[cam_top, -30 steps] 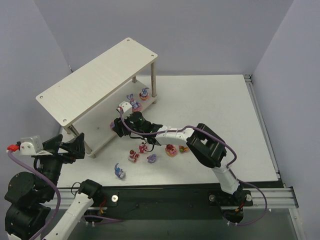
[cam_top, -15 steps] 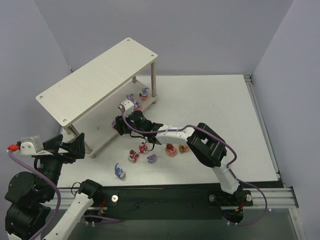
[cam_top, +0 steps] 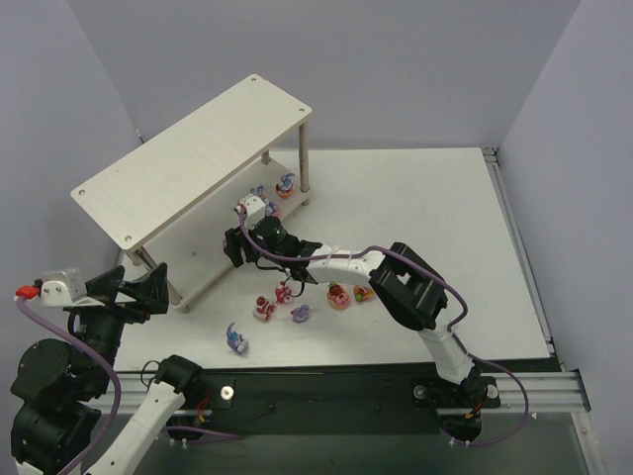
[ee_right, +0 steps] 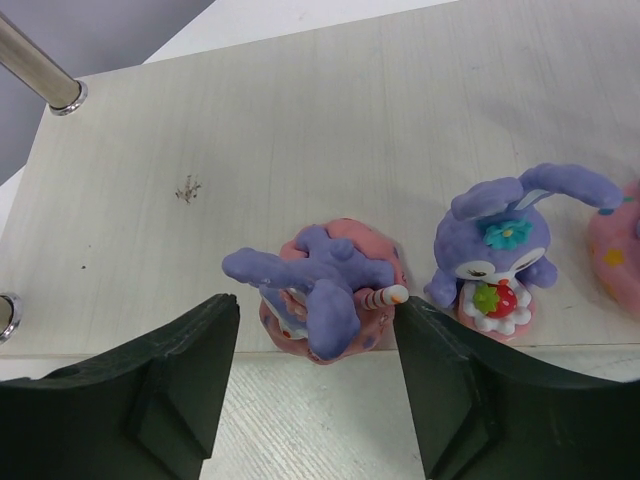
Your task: Place and organize the plastic toys onto the shelf
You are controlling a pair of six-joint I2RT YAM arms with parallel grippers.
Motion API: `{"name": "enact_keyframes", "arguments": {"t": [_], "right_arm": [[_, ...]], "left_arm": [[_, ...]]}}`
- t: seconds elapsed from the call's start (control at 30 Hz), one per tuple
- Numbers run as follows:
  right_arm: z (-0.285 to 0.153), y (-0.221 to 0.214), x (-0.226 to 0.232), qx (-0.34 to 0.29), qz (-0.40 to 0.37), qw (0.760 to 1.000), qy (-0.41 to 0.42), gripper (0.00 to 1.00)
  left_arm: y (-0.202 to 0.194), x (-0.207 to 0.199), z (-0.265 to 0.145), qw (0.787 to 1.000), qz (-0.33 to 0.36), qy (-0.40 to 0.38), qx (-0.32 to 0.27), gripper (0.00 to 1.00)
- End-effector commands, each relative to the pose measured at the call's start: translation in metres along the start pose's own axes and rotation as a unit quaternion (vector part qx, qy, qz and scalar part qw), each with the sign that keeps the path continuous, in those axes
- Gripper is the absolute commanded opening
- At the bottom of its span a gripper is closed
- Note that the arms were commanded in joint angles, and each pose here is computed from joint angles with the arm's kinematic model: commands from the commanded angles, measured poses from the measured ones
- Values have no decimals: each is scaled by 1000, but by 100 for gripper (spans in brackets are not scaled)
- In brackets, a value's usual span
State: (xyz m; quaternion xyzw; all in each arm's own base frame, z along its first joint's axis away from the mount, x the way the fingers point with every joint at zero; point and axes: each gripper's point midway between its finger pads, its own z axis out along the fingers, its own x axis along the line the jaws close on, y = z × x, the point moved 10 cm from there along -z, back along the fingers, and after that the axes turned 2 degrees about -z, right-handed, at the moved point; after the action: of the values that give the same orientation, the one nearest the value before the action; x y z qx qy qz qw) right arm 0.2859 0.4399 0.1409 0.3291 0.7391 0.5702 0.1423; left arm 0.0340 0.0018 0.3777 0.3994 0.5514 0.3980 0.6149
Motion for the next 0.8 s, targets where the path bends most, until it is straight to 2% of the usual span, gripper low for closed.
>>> {"name": "enact_keyframes", "arguments": {"t": [0.0, 0.33, 0.5, 0.57, 0.77], "right_arm": [[5, 17, 1, -31, 8, 999, 0, 67], [-10, 30, 8, -53, 9, 999, 8, 77], [-24, 31, 14, -53, 6, 998, 13, 96], [-31, 36, 18, -58, 3, 998, 19, 100], [-54, 46, 25, -69, -3, 997, 20, 100]], "left_arm": [[1, 2, -2, 1000, 2, 5, -3, 97], [2, 2, -3, 1000, 2, 7, -2, 97], [4, 2, -6, 1000, 0, 5, -3, 97], [4, 2, -8, 1000, -3, 4, -3, 97], [7, 1, -12, 1000, -9, -5, -3, 97]]}}
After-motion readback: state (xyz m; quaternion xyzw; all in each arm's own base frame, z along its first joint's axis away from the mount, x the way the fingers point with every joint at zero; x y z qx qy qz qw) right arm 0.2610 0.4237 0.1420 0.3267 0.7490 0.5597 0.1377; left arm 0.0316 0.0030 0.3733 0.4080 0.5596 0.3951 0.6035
